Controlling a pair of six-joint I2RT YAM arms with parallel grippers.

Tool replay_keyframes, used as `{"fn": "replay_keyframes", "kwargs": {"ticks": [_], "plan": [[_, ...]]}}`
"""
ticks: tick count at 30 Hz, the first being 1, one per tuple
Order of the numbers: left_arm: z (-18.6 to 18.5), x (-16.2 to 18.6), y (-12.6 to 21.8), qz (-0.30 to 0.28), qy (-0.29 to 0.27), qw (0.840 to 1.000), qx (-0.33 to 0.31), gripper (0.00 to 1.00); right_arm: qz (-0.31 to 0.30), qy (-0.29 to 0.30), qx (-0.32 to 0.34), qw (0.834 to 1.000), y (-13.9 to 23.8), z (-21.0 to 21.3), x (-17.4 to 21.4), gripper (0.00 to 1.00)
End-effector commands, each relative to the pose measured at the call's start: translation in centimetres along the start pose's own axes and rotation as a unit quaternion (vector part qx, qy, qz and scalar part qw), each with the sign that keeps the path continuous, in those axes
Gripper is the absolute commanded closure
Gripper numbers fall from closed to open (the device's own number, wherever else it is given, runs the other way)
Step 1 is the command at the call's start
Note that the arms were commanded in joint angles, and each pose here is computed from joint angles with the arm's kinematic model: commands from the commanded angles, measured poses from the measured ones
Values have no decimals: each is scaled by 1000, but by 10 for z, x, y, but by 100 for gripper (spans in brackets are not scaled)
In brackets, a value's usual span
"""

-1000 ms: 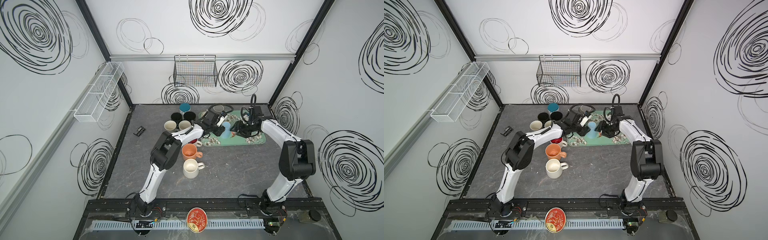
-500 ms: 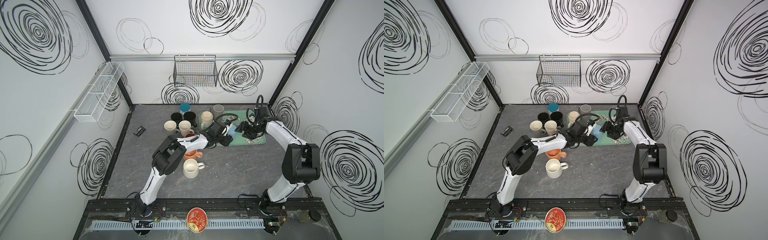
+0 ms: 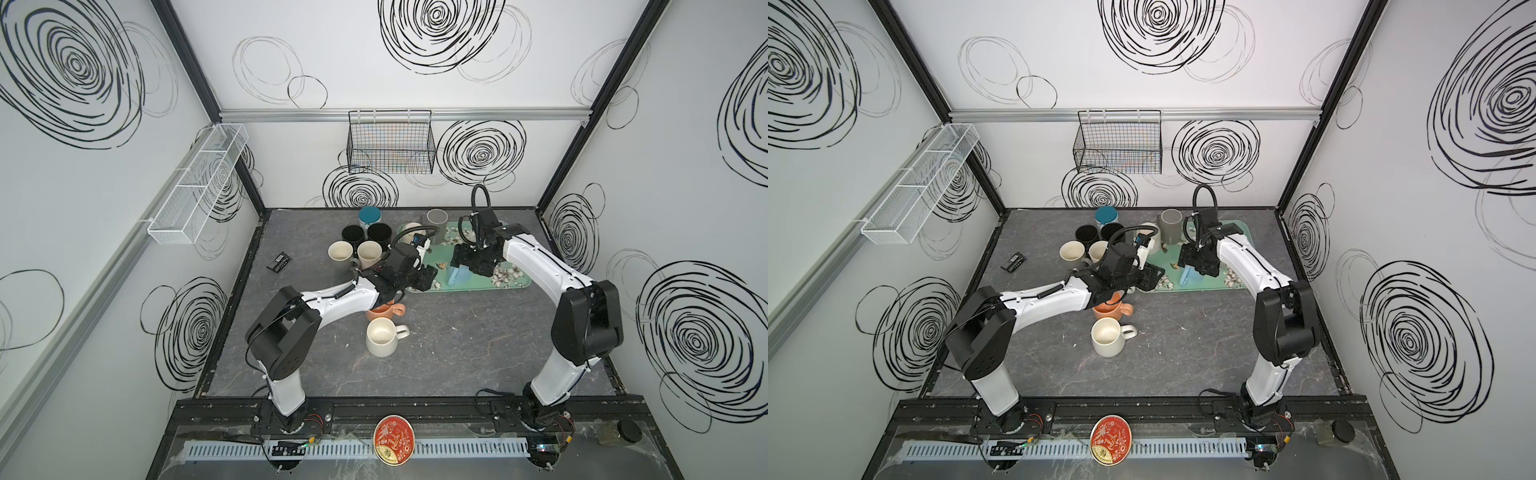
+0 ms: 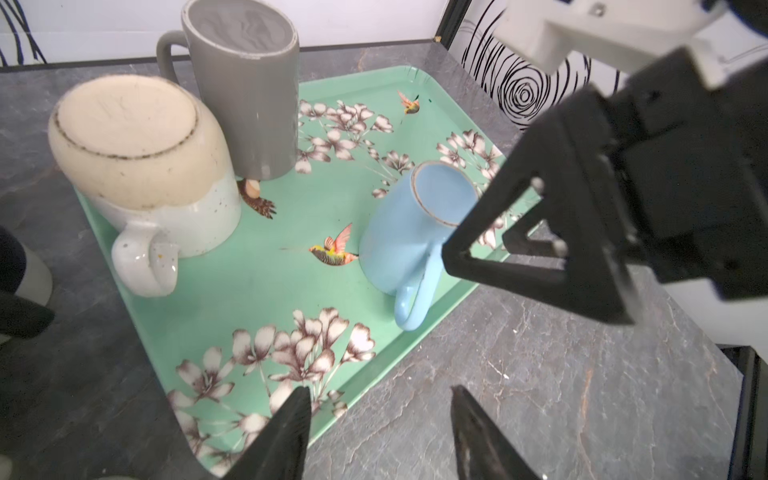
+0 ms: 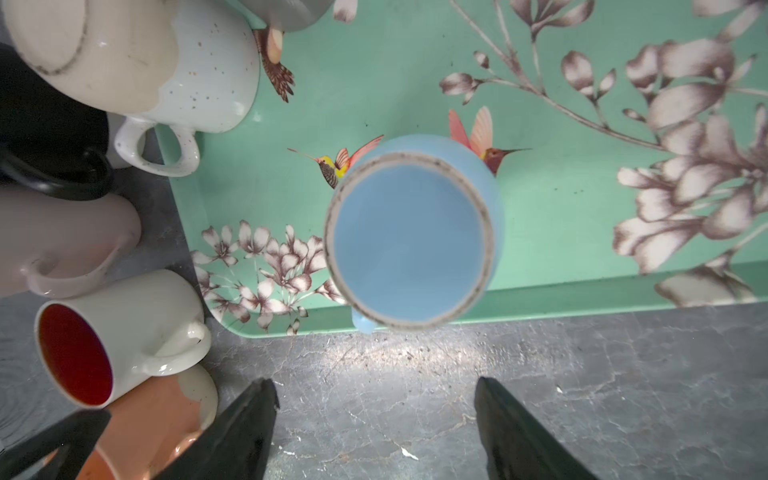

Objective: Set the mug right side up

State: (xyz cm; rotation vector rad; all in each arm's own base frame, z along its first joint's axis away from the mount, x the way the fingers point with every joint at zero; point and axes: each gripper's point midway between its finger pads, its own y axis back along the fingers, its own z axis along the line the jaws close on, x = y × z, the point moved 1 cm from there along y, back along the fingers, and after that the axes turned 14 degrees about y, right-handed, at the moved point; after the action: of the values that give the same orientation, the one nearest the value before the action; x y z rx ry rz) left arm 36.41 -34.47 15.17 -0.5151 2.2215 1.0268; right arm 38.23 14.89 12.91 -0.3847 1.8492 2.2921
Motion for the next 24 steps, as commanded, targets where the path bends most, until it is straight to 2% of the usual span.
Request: {"fn": "replay_keyframes", "kwargs": {"ticks": [1, 5, 11, 15, 21, 24], "plan": [[-2, -13, 13, -36, 0, 999, 6, 43, 34, -10, 10, 999, -20, 4, 3, 20], [1, -17, 18, -43, 3, 999, 6, 43, 60, 0, 44, 997, -40, -5, 6, 23], [-2, -17, 17, -43, 5, 999, 13, 43, 62, 16, 83, 994, -50, -30, 3, 38], [-4, -16, 12, -37, 8, 999, 19, 43, 50, 29, 97, 994, -40, -38, -5, 43], [-14, -16, 1, -31, 10, 999, 28, 43, 37, 39, 107, 993, -24, -41, -6, 42], [-23, -17, -7, -23, 9, 999, 38, 43, 28, 40, 102, 994, -23, -39, -7, 50]]}}
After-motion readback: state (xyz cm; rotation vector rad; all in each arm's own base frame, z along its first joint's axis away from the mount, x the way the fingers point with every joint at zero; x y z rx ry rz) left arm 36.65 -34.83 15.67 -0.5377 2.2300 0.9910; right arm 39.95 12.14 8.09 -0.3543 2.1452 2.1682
